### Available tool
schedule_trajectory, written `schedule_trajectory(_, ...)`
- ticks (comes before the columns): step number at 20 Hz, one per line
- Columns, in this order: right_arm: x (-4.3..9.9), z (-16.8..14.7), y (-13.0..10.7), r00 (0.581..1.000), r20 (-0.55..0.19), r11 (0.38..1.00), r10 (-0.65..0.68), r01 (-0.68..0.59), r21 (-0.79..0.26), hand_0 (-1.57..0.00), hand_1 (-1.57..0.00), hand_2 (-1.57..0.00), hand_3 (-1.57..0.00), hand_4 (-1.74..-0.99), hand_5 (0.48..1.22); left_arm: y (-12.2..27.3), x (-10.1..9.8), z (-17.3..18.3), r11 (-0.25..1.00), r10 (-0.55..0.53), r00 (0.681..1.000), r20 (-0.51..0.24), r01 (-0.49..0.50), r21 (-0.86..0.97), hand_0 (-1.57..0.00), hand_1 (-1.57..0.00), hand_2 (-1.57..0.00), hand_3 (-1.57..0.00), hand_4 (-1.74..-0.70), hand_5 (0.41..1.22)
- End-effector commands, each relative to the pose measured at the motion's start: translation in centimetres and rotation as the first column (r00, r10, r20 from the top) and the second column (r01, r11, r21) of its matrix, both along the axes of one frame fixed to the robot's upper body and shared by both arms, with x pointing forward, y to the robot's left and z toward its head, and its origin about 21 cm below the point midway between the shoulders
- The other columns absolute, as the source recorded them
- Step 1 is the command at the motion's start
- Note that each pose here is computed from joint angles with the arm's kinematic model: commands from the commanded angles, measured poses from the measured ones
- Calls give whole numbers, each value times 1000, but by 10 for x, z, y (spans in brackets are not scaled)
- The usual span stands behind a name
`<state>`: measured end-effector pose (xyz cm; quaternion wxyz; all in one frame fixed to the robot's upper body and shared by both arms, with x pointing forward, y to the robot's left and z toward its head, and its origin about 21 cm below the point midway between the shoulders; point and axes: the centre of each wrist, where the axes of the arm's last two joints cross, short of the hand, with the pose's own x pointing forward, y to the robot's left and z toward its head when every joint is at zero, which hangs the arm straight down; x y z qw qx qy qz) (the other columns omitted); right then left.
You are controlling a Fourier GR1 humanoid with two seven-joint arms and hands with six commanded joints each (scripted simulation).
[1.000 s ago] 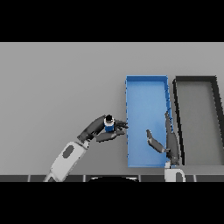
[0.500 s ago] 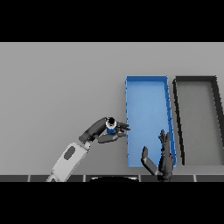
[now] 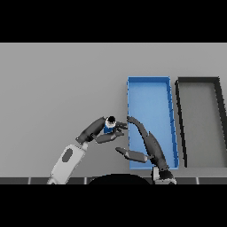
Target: Pick up the blue pipe and place it into the blue bin.
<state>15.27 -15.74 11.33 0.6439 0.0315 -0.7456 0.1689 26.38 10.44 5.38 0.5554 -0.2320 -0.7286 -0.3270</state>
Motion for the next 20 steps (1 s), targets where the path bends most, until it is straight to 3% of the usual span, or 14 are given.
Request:
schedule_trajectory(1,4,9,4,999,17,999,31,-31,-15,1,-2,-53,1,-1296,556,-1,-1,0,1000,-5,1000,1,5,-2,-1571,-1571,-1571,-1571,-1467,1221)
schedule_trajectory(6,29,25,30,986,-13,985,165,-166,-57,1,0,-45,1,-1282,555,-1,4,-4,999,-25,1000,13,25,-19,-1571,-1571,-1571,-1571,-1466,1221)
schedule_trajectory(8,39,33,36,978,13,975,209,-207,-84,1,0,-48,1,-1253,554,0,4,-4,999,-32,999,2,32,-26,-1571,-1571,-1571,-1571,-1464,1221)
schedule_trajectory(12,57,50,47,965,45,960,256,-249,-131,-11,-20,-71,1,-1209,534,-1,4,-2,999,-42,999,-31,42,-18,-1571,-1571,-1571,-1571,-1470,1221)
schedule_trajectory(16,71,62,48,959,37,950,282,-274,-153,-34,-55,-110,-7,-1192,507,1,2,-4,1000,-25,1000,-8,25,-9,-1571,-1571,-1571,-1571,-1467,1221)
schedule_trajectory(18,75,65,53,952,31,941,304,-295,-166,-168,-218,-261,-128,-1233,487,3,5,-4,1000,-21,999,-24,21,19,-1571,-1571,-1571,-1571,-1462,1221)
schedule_trajectory(20,80,66,58,944,29,932,329,-320,-169,-507,-530,-538,-401,-1331,489,0,4,-5,999,-25,998,-54,27,24,-1571,-1571,-1571,-1571,-1560,1221)
